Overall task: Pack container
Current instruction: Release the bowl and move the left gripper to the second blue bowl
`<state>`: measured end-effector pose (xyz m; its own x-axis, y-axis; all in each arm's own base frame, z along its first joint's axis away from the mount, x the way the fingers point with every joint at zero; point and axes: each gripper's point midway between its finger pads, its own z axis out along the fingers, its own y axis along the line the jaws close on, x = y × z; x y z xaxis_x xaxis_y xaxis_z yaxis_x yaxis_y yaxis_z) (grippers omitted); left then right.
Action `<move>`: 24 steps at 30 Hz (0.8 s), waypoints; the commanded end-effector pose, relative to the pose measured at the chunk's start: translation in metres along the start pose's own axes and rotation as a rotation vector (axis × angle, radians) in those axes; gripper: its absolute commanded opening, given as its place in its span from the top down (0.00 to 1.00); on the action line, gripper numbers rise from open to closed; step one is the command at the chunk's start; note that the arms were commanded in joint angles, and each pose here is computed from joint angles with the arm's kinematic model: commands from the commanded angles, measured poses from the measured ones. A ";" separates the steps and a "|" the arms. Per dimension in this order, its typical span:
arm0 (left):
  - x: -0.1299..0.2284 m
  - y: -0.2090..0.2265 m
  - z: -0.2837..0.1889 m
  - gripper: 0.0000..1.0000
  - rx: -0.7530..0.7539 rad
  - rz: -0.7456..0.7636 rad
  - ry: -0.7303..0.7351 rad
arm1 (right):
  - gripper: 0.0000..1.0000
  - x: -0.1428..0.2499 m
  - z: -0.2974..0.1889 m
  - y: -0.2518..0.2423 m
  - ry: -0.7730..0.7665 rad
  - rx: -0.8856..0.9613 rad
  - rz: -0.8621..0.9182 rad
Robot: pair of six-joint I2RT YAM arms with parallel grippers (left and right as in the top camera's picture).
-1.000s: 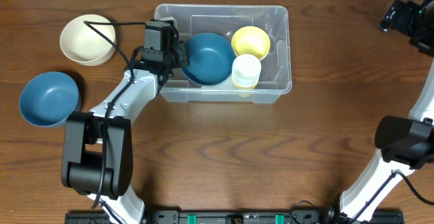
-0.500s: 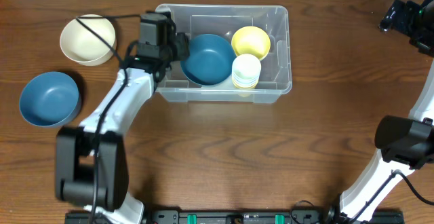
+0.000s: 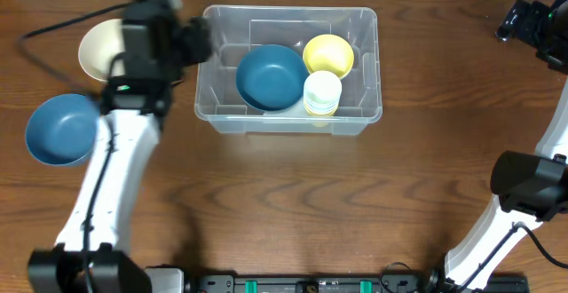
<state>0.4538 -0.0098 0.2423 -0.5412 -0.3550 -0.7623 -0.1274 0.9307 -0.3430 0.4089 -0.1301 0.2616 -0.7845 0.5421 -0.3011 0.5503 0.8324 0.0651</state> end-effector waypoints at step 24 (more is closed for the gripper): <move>0.114 0.271 0.026 0.15 -0.662 -0.017 0.460 | 0.01 -0.002 -0.010 -0.002 -0.026 -0.004 0.010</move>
<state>0.3823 0.1947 0.0596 -0.7667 -0.4734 -0.4337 -0.5668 0.8163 0.1110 0.4088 -0.1301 0.2615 -0.7846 0.5422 -0.3008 0.5503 0.8324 0.0649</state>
